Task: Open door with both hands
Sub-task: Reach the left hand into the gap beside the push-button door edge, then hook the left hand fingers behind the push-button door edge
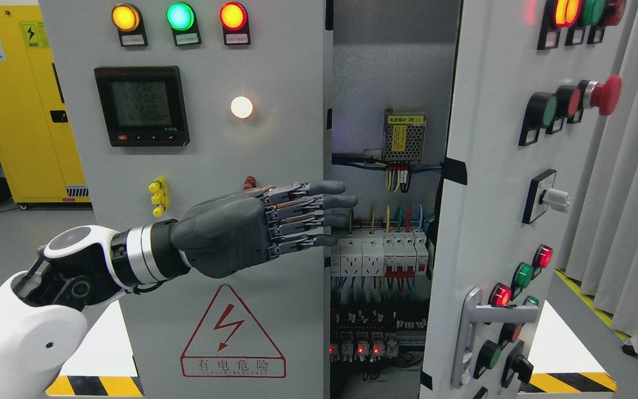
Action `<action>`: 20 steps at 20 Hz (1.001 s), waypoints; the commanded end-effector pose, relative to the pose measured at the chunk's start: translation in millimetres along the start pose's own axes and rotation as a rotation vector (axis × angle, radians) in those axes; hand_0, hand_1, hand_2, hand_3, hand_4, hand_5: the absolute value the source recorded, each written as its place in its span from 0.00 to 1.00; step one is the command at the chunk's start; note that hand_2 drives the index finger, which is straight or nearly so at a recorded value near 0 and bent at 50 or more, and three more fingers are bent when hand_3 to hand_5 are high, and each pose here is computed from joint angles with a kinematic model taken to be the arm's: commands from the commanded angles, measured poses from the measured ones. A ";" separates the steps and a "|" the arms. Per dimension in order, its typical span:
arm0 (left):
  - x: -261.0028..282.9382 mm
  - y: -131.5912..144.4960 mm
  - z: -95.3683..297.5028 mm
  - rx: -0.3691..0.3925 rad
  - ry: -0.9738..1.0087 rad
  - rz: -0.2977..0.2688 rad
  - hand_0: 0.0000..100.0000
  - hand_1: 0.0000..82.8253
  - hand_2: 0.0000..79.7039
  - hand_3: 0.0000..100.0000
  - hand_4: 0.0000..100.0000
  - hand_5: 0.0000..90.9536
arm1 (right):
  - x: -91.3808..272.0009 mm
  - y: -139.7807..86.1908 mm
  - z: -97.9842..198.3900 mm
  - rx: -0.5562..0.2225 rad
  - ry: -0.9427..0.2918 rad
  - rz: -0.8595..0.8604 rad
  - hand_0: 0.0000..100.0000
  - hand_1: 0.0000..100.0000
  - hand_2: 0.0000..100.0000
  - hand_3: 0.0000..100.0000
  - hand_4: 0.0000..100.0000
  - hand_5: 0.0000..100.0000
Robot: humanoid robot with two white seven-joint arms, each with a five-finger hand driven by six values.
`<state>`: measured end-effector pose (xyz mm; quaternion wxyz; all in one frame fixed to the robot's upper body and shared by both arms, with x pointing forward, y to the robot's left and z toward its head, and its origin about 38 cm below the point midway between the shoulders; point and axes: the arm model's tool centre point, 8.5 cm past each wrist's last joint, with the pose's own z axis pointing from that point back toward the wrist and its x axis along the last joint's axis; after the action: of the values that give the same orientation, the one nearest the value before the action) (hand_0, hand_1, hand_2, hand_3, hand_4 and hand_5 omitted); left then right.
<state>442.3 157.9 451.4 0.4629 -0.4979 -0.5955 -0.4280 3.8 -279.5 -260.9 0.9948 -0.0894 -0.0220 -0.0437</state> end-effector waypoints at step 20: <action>-4.4 -26.4 -149.5 -0.186 -0.042 0.103 0.12 0.67 0.00 0.00 0.00 0.00 | -23.2 -0.5 1.7 -0.002 0.045 0.010 0.00 0.50 0.04 0.00 0.00 0.00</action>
<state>446.6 51.6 474.1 0.4419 -0.5470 -0.5604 -0.4377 3.8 -279.5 -260.9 0.9949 -0.0895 -0.0220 -0.0412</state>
